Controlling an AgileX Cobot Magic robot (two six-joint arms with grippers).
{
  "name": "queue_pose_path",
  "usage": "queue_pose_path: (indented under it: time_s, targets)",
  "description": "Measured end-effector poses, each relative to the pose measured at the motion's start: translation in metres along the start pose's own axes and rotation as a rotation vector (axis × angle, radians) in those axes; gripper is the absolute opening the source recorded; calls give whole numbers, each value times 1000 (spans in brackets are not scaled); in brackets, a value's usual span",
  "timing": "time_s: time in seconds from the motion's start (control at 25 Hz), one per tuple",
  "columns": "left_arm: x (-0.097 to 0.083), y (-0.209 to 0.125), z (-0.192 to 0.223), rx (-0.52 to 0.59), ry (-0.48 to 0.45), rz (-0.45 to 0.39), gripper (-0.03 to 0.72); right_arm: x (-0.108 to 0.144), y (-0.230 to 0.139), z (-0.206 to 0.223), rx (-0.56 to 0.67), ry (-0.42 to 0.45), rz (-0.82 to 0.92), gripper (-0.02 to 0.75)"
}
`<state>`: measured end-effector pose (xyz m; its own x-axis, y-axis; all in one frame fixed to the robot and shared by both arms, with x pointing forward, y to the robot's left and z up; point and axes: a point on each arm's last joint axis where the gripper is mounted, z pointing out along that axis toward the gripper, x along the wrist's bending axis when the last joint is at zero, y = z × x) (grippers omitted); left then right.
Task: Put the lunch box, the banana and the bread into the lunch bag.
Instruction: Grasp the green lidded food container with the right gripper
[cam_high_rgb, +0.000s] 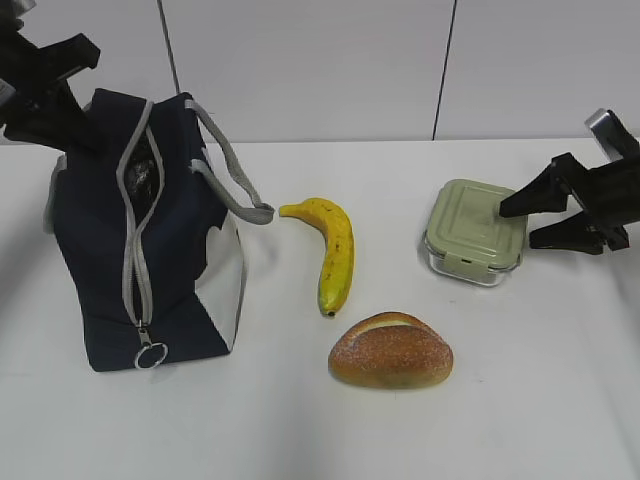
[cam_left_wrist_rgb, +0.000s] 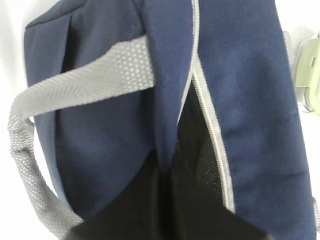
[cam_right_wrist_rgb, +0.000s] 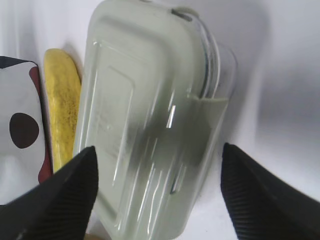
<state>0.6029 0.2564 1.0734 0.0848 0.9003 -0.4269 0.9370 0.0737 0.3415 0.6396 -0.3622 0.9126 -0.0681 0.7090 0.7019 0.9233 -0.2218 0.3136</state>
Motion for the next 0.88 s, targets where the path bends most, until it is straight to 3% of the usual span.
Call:
queue_pose_path:
  time_s: [0.56, 0.88]
  targets:
    - [0, 0, 0, -3, 0, 0, -3, -12, 3, 15, -2, 67, 2, 561]
    - [0, 0, 0, -3, 0, 1, -3, -18, 0, 23, 10, 104, 26, 456]
